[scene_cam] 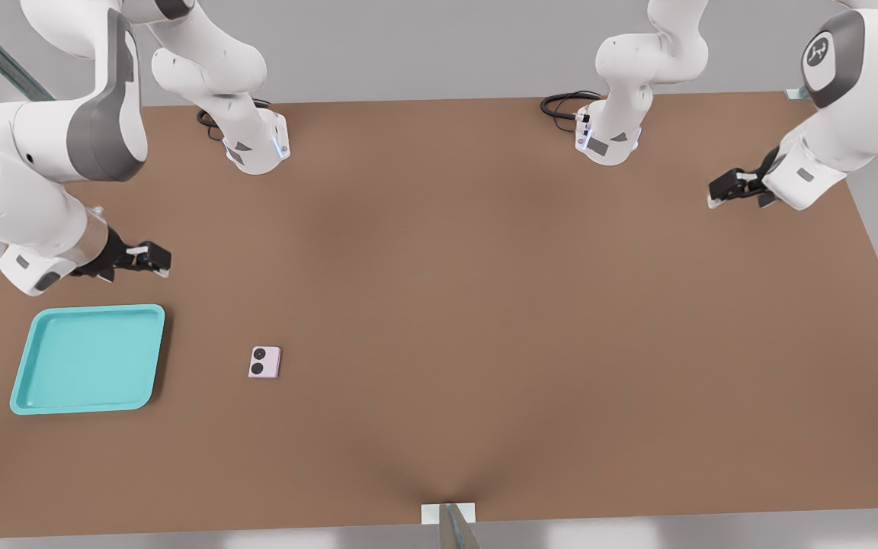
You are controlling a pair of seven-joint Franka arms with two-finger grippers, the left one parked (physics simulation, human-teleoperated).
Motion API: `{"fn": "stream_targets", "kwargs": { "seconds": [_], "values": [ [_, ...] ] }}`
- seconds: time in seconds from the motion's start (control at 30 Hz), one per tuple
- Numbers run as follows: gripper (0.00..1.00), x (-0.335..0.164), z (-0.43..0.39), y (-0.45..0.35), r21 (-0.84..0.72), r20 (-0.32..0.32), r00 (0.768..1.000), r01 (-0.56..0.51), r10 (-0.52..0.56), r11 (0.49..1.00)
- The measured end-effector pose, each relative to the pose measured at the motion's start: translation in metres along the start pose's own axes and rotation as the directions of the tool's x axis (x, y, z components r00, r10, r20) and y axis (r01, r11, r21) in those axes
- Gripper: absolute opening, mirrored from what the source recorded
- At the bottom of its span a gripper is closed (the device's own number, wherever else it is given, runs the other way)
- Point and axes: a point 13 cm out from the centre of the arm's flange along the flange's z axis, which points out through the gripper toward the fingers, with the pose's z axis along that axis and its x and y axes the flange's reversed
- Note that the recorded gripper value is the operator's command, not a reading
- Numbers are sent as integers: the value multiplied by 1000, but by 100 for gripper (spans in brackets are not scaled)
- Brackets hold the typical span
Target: Keep left arm still and place phone on the tray with right arm
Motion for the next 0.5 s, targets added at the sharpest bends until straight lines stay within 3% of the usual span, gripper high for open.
{"fn": "stream_targets", "kwargs": {
  "seconds": [0.1,0.3,0.37,0.5],
  "values": [
    [100,-12,13,-2,-3,8,1000,-5,6,1000],
    [100,-71,165,58,-24,-103,991,81,-83,996],
    [100,-62,238,63,-29,-154,985,78,-82,997],
    [100,-74,323,78,-31,-134,990,47,-51,998]
  ]
}}
